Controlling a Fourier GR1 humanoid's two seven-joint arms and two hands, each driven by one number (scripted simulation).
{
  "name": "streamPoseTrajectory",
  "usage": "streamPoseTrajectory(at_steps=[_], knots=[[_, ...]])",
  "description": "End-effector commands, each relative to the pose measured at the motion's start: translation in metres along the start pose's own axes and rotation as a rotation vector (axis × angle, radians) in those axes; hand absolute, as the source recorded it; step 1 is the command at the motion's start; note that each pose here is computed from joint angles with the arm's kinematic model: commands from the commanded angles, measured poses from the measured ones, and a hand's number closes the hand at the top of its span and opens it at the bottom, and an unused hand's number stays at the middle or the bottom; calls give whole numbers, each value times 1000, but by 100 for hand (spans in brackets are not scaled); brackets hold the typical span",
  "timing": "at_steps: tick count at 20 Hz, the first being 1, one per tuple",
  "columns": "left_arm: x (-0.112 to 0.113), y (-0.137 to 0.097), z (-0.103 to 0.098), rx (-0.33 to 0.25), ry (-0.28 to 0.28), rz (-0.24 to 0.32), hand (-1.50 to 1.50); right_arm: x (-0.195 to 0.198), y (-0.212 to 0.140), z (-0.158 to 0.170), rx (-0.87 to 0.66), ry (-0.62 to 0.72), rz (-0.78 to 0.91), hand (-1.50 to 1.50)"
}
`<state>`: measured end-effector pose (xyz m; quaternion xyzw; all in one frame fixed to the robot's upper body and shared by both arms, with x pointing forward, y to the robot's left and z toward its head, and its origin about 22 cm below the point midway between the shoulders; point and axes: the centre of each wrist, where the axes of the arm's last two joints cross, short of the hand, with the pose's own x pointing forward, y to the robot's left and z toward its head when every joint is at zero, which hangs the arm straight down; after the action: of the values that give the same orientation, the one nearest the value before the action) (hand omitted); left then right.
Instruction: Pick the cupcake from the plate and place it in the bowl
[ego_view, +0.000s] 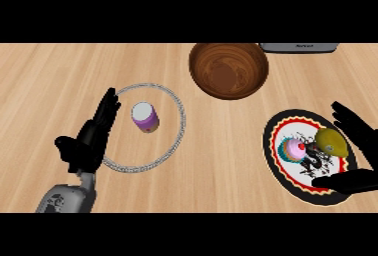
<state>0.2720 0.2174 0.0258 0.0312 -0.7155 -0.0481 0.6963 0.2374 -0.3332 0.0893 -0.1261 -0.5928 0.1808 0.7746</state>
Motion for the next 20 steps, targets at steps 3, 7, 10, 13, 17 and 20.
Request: streamPoseTrajectory(at_steps=[3,7,10,13,17,20], knots=[[-19,-6,1,17,5,-12,0,-12,-19,8,13,-52,-76,-150],[21,11,-6,-31,13,11,0,-7,-2,6,7,-76,-121,-150],[-10,-4,6,0,-11,10,0,-37,5,5,31,-57,-175,-150],[0,-9,-10,5,8,0,0,-9,17,-7,37,-31,-183,-150],[1,8,-5,-20,2,-2,0,-36,30,-3,42,-36,-217,-150],[-22,-9,2,-15,-3,-8,0,-50,38,-19,40,-23,-210,-150]])
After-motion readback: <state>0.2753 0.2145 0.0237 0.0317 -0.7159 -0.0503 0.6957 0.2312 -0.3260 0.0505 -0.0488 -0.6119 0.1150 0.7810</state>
